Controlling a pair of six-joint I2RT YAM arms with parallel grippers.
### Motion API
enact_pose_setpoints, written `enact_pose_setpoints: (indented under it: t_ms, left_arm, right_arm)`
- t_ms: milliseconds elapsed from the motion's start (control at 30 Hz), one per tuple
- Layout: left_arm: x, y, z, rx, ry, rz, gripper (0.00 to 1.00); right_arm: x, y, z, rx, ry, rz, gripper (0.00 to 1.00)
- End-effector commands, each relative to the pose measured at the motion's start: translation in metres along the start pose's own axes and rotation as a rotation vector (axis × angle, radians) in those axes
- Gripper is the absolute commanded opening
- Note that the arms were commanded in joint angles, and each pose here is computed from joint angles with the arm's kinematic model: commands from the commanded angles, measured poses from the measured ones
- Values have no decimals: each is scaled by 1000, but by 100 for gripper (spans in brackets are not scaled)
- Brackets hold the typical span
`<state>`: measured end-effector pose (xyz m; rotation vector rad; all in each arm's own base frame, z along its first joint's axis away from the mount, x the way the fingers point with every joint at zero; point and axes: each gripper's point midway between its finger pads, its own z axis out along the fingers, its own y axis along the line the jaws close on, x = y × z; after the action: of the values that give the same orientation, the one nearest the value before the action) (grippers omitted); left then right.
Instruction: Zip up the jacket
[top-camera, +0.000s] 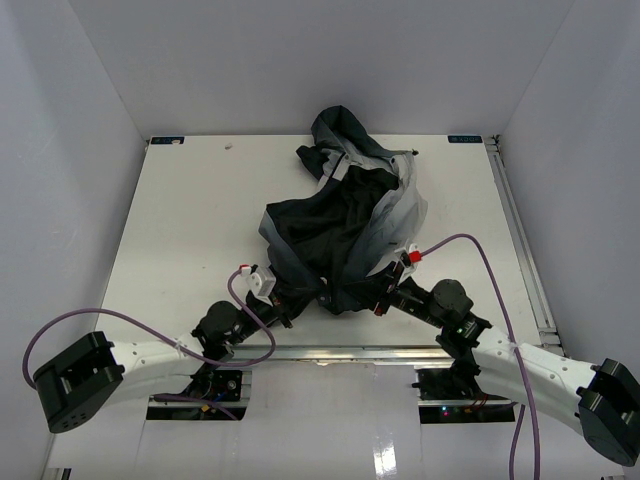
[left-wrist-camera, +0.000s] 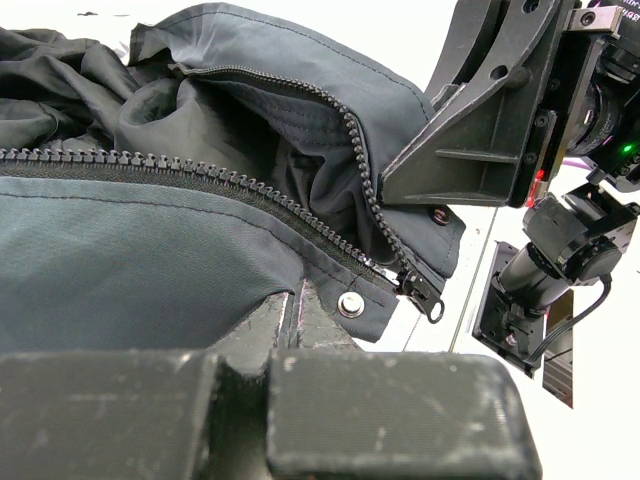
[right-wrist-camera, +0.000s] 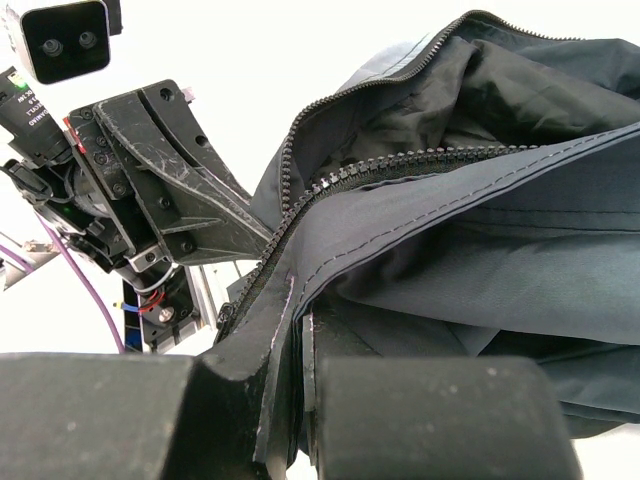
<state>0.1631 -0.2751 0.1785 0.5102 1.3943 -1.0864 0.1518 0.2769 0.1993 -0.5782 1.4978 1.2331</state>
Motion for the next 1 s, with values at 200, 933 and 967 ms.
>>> enact_pose_setpoints:
  t_ms: [200, 933, 967]
  left_arm:
    - [-10, -5, -6, 29, -69, 11, 0]
    - [30, -4, -31, -24, 79, -273, 54]
    - [37, -4, -34, -32, 101, -297, 55]
  right_arm:
    - [-36, 2, 4, 13, -123, -8, 8]
    - [-30, -12, -6, 87, -123, -15, 8]
    - [-31, -14, -7, 98, -126, -20, 8]
